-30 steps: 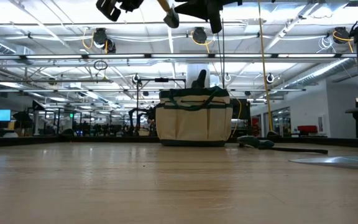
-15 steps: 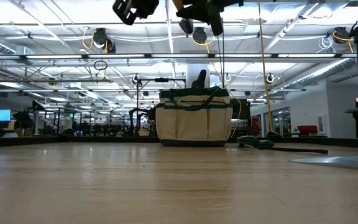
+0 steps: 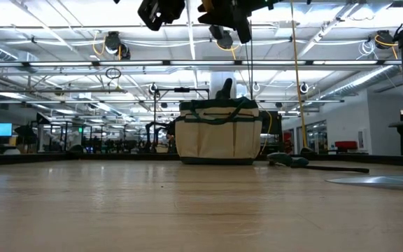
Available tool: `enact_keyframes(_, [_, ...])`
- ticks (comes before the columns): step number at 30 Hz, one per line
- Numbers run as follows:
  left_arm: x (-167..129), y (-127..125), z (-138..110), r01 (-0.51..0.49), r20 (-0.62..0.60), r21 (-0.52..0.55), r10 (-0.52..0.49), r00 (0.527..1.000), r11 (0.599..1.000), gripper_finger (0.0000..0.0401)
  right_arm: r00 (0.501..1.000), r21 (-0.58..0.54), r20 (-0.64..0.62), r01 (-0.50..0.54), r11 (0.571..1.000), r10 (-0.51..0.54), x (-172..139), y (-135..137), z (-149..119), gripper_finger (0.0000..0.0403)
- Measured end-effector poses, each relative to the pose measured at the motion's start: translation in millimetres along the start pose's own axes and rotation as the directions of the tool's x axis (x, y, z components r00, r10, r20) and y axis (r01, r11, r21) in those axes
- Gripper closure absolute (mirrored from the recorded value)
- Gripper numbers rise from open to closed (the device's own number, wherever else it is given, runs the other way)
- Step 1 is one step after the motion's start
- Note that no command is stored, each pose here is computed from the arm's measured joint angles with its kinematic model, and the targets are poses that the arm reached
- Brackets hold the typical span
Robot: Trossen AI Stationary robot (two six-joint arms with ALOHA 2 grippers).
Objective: Pick & Place Garden tools in Gardening bag
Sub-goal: Put the top brown trowel into the green gardening bag
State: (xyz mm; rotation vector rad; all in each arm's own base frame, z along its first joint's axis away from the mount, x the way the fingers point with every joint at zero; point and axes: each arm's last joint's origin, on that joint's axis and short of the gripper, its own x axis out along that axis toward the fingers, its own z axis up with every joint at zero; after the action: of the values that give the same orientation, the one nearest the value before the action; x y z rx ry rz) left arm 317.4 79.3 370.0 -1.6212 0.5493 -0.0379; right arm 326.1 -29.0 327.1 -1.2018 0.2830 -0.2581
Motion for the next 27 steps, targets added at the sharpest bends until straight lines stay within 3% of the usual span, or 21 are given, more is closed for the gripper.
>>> enact_keyframes(17, [-3.6, 1.2, 5.7, -0.007, 0.046, -0.003, 0.007, 0.999, 1.0, 0.0331, 1.0, 0.037, -0.002, 0.015, 0.999, -0.015, 1.2, -0.2, 0.4, 0.0341])
enact_keyframes(27, [-7.6, 1.4, 11.4, -0.006, 0.08, 0.02, 0.004, 0.997, 1.0, 0.0331, 0.996, 0.069, -0.078, 0.037, 0.997, -0.032, 1.1, 0.2, -2.2, 0.0344])
